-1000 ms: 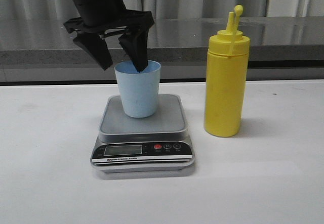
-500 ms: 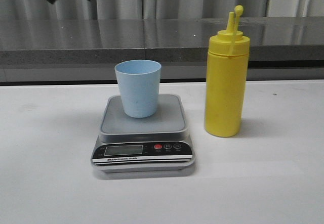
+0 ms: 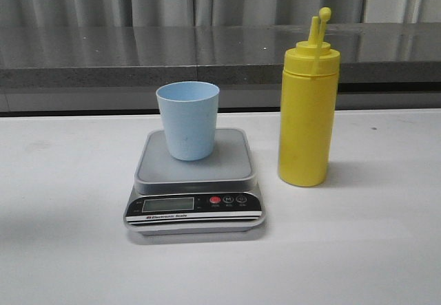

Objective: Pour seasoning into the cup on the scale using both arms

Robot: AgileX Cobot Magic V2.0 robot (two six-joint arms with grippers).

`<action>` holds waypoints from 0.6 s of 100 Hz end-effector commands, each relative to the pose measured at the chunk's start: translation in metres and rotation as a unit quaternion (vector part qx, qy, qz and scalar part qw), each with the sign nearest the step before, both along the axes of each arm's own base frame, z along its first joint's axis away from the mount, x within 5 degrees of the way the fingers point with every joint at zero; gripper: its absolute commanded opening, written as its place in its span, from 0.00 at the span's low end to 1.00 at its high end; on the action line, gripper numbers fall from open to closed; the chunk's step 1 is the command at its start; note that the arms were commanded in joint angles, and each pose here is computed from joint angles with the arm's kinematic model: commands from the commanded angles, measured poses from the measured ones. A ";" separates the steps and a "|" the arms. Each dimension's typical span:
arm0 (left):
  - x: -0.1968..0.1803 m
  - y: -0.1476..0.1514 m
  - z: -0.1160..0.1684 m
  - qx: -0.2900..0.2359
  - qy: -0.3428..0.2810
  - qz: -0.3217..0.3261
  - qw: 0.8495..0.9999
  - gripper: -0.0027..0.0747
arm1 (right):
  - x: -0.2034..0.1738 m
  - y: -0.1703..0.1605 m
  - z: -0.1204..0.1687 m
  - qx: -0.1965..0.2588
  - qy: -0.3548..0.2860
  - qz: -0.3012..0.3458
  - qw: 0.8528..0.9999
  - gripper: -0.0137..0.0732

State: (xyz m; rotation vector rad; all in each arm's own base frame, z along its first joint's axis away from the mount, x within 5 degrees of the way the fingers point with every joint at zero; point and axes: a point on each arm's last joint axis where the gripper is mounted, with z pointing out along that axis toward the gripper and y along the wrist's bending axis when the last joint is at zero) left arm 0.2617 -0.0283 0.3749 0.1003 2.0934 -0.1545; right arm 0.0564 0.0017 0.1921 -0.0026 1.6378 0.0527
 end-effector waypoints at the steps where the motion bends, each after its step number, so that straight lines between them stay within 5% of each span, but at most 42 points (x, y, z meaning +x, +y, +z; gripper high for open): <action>1: -0.027 0.009 0.016 -0.018 -0.088 0.024 0.996 0.75 | -0.002 0.000 0.015 -0.009 -0.060 -0.001 0.998 0.08; 60: -0.168 0.023 -0.053 -0.025 -0.216 0.055 0.974 0.75 | -0.002 0.000 0.015 -0.009 -0.060 -0.001 0.998 0.08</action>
